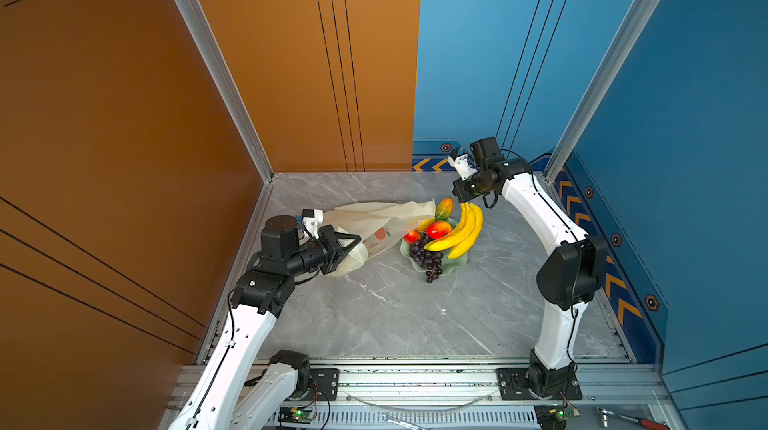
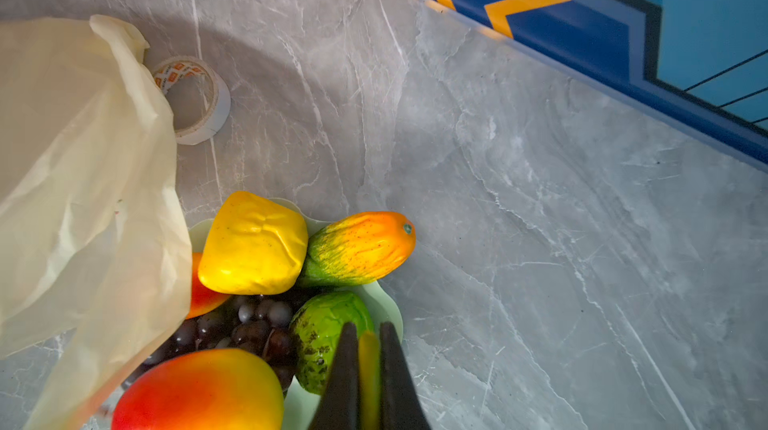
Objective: Place the fruits into the plastic bag
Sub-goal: 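Close the right gripper on the banana stem and lift the bananas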
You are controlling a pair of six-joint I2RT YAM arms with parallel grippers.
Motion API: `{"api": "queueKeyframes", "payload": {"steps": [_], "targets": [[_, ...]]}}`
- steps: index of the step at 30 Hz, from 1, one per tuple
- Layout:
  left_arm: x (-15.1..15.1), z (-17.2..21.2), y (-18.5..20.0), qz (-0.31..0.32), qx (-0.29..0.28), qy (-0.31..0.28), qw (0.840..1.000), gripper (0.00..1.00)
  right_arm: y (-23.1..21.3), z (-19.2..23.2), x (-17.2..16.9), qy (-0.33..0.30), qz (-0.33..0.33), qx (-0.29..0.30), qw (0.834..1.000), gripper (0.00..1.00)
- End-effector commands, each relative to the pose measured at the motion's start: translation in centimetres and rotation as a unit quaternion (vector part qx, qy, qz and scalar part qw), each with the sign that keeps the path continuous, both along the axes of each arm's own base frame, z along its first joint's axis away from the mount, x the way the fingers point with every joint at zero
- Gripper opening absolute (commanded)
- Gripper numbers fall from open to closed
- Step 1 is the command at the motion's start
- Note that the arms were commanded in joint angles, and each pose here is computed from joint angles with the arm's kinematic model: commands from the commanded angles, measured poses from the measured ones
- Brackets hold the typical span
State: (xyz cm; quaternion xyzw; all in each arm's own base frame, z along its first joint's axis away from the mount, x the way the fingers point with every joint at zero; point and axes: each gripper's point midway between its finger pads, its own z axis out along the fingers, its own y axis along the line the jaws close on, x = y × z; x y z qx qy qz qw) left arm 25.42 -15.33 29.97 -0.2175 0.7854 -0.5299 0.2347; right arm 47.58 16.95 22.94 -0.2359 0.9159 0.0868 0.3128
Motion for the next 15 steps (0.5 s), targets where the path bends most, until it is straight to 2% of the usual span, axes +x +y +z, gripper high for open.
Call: {"api": "queueKeyframes", "payload": {"steps": [1, 9, 15], "targets": [[-0.4, 0.3, 0.1, -0.004, -0.001, -0.003, 1.0, 0.0, -0.6, 1.0, -1.2, -0.003, 0.005, -0.015, 1.0, 0.01], [-0.4, 0.2, 0.0, -0.006, -0.001, -0.002, 1.0, 0.0, -1.0, -0.5, -2.1, 0.018, 0.009, -0.028, 0.999, 0.01], [-0.4, 0.2, 0.2, -0.003, 0.003, -0.004, 1.0, 0.0, -0.9, 0.1, -2.7, 0.015, 0.01, -0.025, 1.0, 0.01]]}}
